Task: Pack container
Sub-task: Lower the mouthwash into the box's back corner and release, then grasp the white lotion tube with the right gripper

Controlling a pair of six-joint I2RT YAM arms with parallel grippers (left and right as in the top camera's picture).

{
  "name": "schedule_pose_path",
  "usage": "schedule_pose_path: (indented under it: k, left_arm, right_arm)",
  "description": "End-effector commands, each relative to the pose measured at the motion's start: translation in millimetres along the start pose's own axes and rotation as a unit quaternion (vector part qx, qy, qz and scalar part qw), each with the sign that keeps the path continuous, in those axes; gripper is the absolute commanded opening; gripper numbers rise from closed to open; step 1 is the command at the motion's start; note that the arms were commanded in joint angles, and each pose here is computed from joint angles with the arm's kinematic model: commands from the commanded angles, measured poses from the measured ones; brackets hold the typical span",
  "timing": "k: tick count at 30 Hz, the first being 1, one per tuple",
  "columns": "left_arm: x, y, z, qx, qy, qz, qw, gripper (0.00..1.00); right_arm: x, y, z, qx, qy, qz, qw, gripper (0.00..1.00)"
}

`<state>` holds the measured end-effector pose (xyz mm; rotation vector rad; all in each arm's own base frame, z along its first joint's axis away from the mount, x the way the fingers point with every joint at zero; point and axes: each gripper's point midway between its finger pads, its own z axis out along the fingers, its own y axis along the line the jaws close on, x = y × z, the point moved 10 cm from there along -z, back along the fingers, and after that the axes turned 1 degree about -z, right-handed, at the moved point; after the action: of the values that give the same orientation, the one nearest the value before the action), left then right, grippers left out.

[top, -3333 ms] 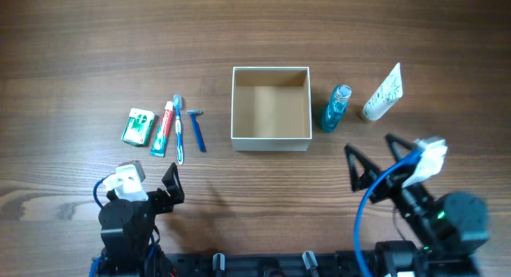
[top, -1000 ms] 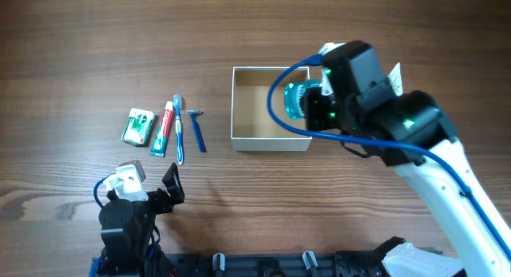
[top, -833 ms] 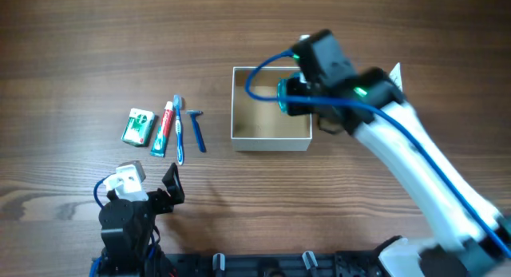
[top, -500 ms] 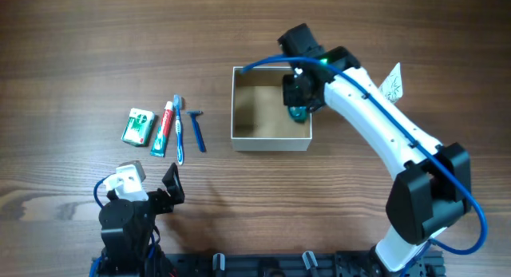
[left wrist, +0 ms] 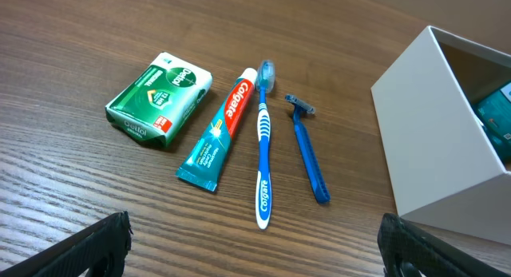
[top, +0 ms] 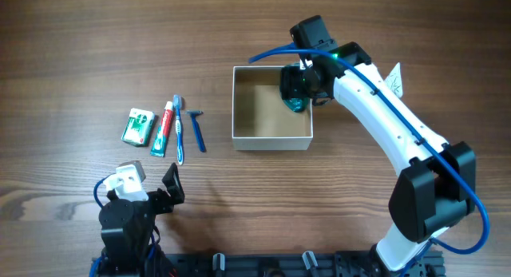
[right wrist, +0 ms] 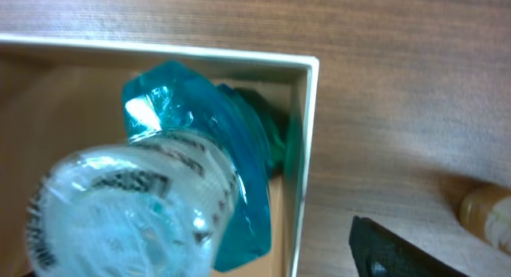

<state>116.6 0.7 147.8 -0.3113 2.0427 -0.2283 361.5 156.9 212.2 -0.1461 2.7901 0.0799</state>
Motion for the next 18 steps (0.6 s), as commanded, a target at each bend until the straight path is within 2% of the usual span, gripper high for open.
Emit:
schedule_pose_path:
  k: [1, 3, 7, 9, 11, 13, 16, 17, 18]
  left_arm:
    - [5.7, 0.0, 2.8, 0.009, 0.009, 0.010, 1.000, 1.00]
    - [5.7, 0.0, 2.8, 0.009, 0.009, 0.010, 1.000, 1.00]
    - [5.7, 0.0, 2.8, 0.009, 0.009, 0.010, 1.000, 1.00]
    - [5.7, 0.0, 2.8, 0.009, 0.009, 0.010, 1.000, 1.00]
    - [5.7, 0.0, 2.8, 0.009, 0.009, 0.010, 1.000, 1.00]
    - [5.7, 0.0, 2.8, 0.009, 0.009, 0.010, 1.000, 1.00]
    - [5.7, 0.0, 2.8, 0.009, 0.009, 0.010, 1.000, 1.00]
    - [5.7, 0.0, 2.8, 0.009, 0.009, 0.010, 1.000, 1.00]
    - [5.7, 0.0, 2.8, 0.009, 0.009, 0.010, 1.000, 1.00]
  right_arm:
    - [0.2, -2.1, -43.4, -0.010, -0.035, -0.004, 0.999, 0.85]
    - [4.0, -6.6, -75.3, -0.012, -0.060, -0.003, 0.998, 0.86]
    - [15.4, -25.0, -159.9, 0.004, -0.161, 0.011, 0.987, 0.89]
    - [24.6, -46.6, -199.4, 0.025, -0.221, 0.039, 0.974, 0.90]
    - [31.7, -79.6, -220.0, 0.055, -0.248, 0.078, 0.964, 0.90]
    - [32.8, -112.0, -216.6, 0.084, -0.230, 0.125, 0.961, 0.90]
    - [27.8, -134.5, -193.0, 0.049, -0.174, 0.146, 0.973, 0.85]
    - [21.5, -145.8, -165.1, 0.057, -0.124, 0.152, 0.979, 0.85]
    - [18.2, -148.4, -153.8, 0.063, -0.106, 0.154, 0.980, 0.85]
